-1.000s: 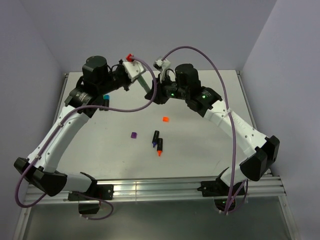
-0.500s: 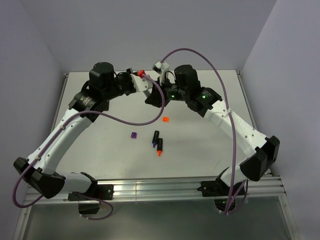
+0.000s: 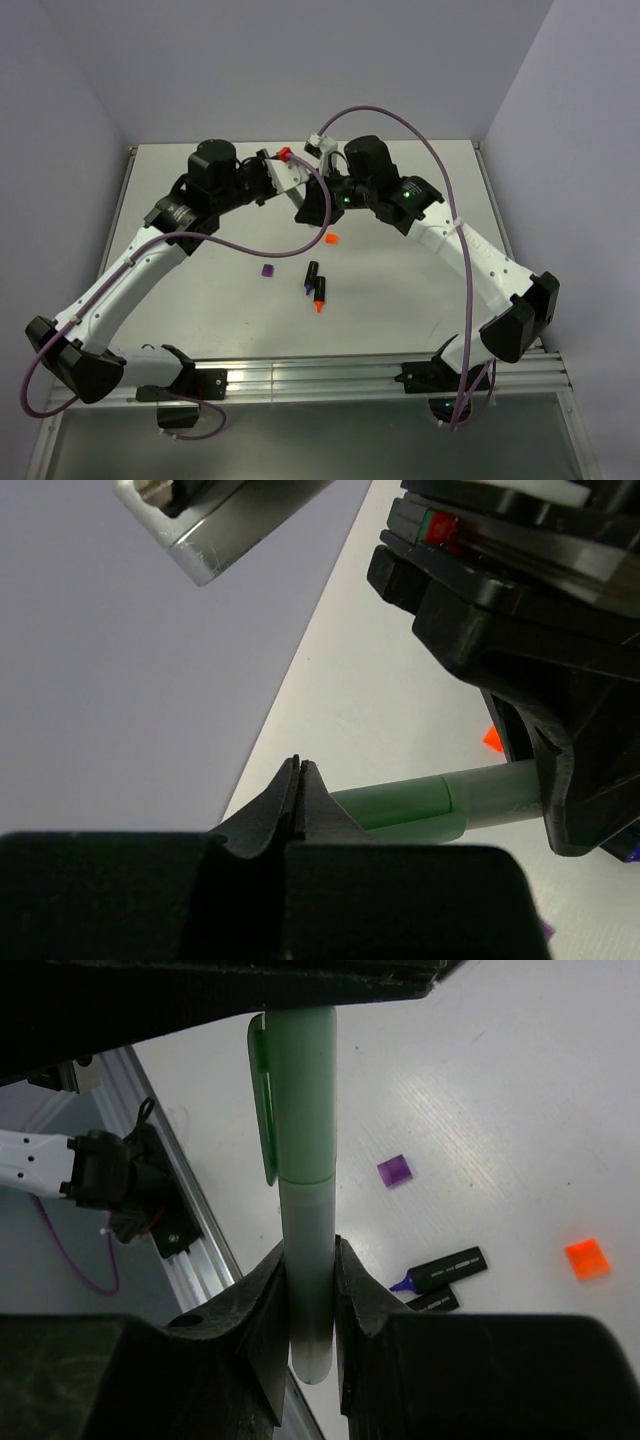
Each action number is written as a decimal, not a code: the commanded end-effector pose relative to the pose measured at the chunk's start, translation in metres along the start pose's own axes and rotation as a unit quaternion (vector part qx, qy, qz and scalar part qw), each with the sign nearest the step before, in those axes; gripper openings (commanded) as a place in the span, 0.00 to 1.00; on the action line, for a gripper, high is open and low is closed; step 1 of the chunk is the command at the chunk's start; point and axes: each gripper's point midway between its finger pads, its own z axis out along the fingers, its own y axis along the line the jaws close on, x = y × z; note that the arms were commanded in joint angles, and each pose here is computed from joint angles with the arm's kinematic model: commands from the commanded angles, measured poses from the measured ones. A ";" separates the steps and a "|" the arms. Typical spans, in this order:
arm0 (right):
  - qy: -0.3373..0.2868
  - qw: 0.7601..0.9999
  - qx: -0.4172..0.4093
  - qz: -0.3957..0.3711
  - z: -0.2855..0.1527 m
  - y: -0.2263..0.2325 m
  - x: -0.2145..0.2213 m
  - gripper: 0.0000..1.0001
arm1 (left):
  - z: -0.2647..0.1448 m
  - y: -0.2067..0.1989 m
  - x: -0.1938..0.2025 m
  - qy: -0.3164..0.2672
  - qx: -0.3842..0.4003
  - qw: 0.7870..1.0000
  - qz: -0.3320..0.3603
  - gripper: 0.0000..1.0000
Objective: Insert the pens into the pen caps
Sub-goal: Press the pen cap onto the pen.
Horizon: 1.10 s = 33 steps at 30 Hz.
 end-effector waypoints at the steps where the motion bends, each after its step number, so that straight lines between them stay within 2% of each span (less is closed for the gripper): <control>1: -0.150 0.987 0.003 -0.063 -0.022 0.011 -0.089 0.00 | -0.005 -0.086 -0.011 -0.026 0.153 0.986 -0.052 0.00; 10: -0.165 0.984 0.017 -0.061 -0.027 0.003 -0.101 0.00 | -0.006 -0.107 -0.030 -0.043 0.182 0.977 -0.102 0.00; 18: -0.180 0.982 0.016 -0.060 -0.033 0.002 -0.115 0.00 | -0.007 -0.130 -0.030 -0.041 0.208 0.971 -0.107 0.00; 21: -0.178 0.982 0.012 -0.064 -0.034 0.003 -0.113 0.00 | -0.003 -0.123 -0.027 -0.033 0.187 0.975 -0.112 0.00; 24: -0.171 0.983 0.008 -0.074 -0.034 0.004 -0.105 0.00 | 0.005 -0.088 -0.023 -0.019 0.102 0.986 -0.130 0.00; 26: -0.163 0.984 0.011 -0.073 -0.033 0.001 -0.097 0.00 | 0.006 -0.056 -0.034 -0.039 0.059 0.985 -0.156 0.03; 30: -0.159 0.985 0.013 -0.071 -0.041 -0.004 -0.088 0.00 | -0.015 0.044 -0.029 -0.054 -0.053 0.974 -0.212 0.07; 31: -0.159 0.985 0.016 -0.069 -0.043 -0.009 -0.087 0.00 | -0.024 0.064 -0.040 -0.071 -0.073 0.969 -0.225 0.12; 32: -0.157 0.985 0.022 -0.066 -0.043 -0.013 -0.084 0.00 | -0.032 0.086 -0.035 -0.074 -0.099 0.964 -0.234 0.24; 33: -0.160 0.984 0.029 -0.065 -0.046 -0.016 -0.085 0.00 | -0.038 0.095 -0.039 -0.085 -0.108 0.960 -0.243 0.32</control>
